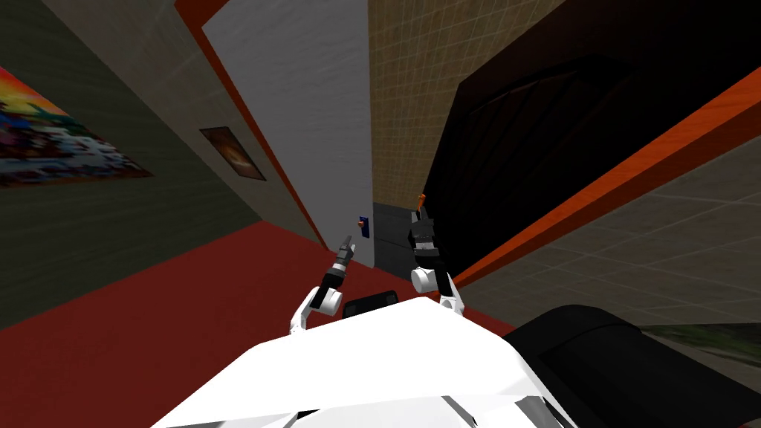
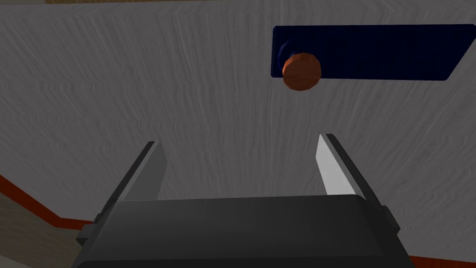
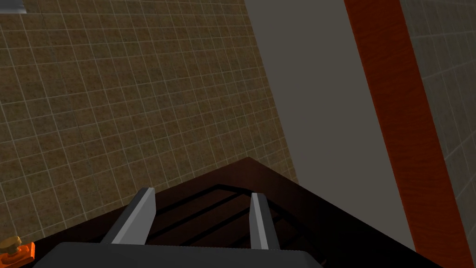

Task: Push the door open

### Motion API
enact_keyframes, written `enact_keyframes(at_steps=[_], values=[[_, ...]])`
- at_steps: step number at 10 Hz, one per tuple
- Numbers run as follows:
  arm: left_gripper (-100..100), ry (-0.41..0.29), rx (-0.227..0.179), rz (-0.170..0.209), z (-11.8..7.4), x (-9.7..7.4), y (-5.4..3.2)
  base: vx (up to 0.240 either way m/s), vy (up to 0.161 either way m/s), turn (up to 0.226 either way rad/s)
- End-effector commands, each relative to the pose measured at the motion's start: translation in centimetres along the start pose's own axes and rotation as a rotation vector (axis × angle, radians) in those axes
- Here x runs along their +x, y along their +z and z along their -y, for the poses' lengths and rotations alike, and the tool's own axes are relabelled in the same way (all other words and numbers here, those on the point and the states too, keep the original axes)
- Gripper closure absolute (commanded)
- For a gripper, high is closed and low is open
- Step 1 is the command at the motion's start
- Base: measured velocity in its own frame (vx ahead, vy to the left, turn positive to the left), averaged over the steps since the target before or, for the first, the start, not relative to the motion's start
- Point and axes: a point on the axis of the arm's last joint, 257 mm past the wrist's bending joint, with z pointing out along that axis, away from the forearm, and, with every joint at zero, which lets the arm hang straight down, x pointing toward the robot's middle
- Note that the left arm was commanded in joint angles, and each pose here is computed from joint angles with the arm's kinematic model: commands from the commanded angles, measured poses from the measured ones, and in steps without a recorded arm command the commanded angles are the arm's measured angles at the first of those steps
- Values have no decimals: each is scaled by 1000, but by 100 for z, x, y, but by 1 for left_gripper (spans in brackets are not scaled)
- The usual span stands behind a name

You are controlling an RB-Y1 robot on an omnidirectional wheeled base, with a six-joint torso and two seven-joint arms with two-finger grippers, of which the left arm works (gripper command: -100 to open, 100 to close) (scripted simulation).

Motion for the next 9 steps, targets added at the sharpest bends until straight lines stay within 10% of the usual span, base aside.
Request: enact_keyframes(at_steps=[1, 9], values=[[-100, 3, -27, -20, -136, 58, 2, 101, 134, -111], [-100, 19, -105, -72, -514, 213, 42, 110, 90, -93]])
